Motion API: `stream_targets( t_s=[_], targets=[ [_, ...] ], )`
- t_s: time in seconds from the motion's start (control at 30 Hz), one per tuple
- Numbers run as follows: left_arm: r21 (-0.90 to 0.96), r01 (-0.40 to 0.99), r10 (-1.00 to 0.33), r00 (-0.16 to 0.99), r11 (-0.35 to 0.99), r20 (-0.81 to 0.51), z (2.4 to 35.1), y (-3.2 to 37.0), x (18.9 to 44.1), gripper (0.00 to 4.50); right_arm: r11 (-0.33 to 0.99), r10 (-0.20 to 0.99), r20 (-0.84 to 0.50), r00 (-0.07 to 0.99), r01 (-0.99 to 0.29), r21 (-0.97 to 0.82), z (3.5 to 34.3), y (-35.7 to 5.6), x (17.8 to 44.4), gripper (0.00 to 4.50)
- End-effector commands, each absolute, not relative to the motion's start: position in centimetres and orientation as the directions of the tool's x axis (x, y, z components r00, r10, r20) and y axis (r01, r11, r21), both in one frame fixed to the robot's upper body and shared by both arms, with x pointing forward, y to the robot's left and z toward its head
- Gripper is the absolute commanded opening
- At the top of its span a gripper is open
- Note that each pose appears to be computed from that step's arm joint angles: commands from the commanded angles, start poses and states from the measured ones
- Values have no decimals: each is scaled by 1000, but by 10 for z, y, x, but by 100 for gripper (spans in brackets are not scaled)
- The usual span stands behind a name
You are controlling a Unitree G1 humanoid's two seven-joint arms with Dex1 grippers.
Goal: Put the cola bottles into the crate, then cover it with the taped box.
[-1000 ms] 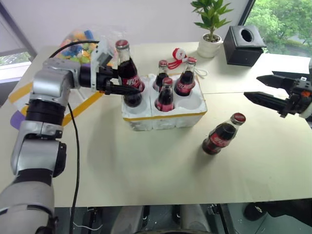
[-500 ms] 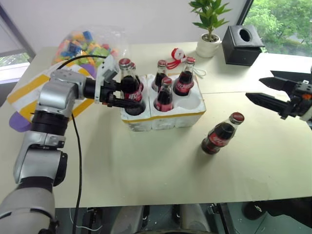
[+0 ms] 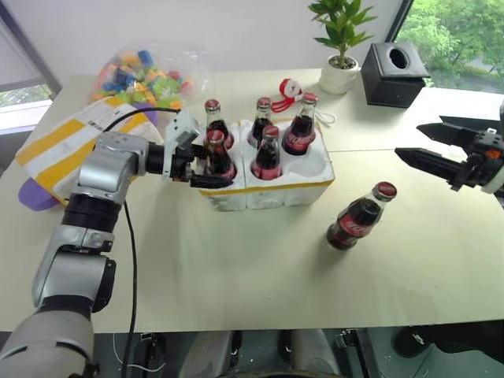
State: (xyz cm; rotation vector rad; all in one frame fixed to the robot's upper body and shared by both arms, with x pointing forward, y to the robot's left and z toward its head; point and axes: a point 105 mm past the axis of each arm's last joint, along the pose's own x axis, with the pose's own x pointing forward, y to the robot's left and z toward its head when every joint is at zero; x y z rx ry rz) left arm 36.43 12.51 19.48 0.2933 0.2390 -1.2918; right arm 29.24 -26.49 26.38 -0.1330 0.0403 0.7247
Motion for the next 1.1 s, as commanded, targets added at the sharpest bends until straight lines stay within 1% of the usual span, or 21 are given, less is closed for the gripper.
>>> stream_targets(
  t_s=[0.03,0.07,0.2,0.3,0.37,0.47,0.53,0.6,0.67,0.73,0.8,0.93,1.1],
  targets=[
    [124,954,-903,300,275,-307,214,140,360,443,743,650,-57,758,-650,-158,276,-265,287,450],
    [135,951,-903,305,277,-301,219,144,357,443,749,642,-59,764,-642,-165,277,-267,285,450],
    [159,939,-905,337,303,-261,259,174,339,443,795,577,-51,815,-576,-191,283,-286,271,450],
    [176,923,-892,379,343,-247,288,202,323,443,844,502,-63,862,-505,-181,280,-310,252,450],
    [160,928,-896,367,336,-249,301,213,306,443,873,448,-87,890,-457,-172,272,-326,237,450],
    [105,957,-919,289,270,-269,304,213,279,443,909,379,-108,919,-392,-139,258,-340,217,450],
    [86,967,-919,256,241,-299,295,206,269,443,926,360,-117,926,-370,-79,245,-340,204,450],
    [86,970,-909,245,229,-337,279,200,265,443,921,386,-127,914,-390,-7,228,-325,194,450],
    [74,975,-907,220,207,-359,268,195,261,443,903,429,-137,893,-430,21,213,-299,190,450],
    [67,978,-908,210,200,-363,263,193,260,443,888,459,-140,878,-459,31,198,-273,190,450],
    [70,978,-909,209,197,-361,262,191,261,443,884,467,-126,875,-466,42,191,-259,191,450],
    [79,986,-914,167,148,-371,260,181,259,443,886,464,-111,879,-462,47,174,-237,201,450],
    [86,988,-921,152,129,-358,259,171,260,443,852,523,-110,845,-519,62,162,-212,212,450]
  ],
)
